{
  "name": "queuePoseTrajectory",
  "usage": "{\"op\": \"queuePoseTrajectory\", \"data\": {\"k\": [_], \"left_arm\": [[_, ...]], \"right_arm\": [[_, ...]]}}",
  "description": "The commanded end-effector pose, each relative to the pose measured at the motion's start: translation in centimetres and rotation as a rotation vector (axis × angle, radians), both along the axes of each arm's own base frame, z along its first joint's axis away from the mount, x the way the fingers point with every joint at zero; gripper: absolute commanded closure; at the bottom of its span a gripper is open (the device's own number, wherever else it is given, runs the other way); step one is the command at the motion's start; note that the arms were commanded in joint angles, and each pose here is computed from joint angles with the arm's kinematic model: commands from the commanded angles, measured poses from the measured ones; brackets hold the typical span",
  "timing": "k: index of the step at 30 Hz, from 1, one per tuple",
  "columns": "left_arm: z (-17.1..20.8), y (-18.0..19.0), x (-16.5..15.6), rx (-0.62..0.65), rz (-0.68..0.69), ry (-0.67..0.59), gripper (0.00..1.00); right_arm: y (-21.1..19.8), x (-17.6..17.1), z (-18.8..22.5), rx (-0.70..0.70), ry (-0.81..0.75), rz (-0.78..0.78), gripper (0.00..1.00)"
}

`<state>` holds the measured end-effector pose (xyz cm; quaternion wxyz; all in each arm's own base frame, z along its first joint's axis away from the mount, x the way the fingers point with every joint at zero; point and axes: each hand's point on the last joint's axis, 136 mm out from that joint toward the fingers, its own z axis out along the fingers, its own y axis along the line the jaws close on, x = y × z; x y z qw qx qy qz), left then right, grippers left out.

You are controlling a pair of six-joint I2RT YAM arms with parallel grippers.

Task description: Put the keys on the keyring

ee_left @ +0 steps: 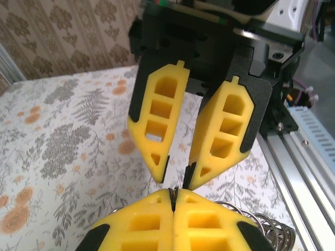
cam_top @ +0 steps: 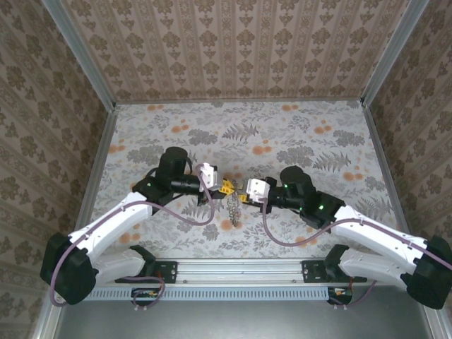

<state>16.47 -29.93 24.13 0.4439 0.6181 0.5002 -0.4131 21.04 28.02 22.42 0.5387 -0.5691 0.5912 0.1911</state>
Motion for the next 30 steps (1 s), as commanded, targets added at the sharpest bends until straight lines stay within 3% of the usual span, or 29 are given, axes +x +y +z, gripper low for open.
{"op": "queuePoseTrajectory", "data": {"k": [1, 17, 27, 30], "left_arm": [[3.5, -0.1, -1.1, -0.143, -0.093, -0.016, 1.0], [3.8, -0.4, -1.5, -0.164, -0.157, 0.012, 1.0], [4.6, -0.7, -0.8, -0.175, -0.112, 0.027, 1.0], [5.0, -0.8, -0.2, -0.194, -0.081, 0.034, 1.0]], "right_arm": [[0.0, -0.7, 1.5, 0.098, -0.029, 0.039, 0.74], [-0.3, -0.4, 4.4, 0.194, -0.102, 0.035, 0.7], [0.7, -0.7, 3.3, 0.15, -0.06, 0.097, 0.96], [1.0, -0.7, 2.4, 0.133, -0.047, 0.105, 1.0]]}}
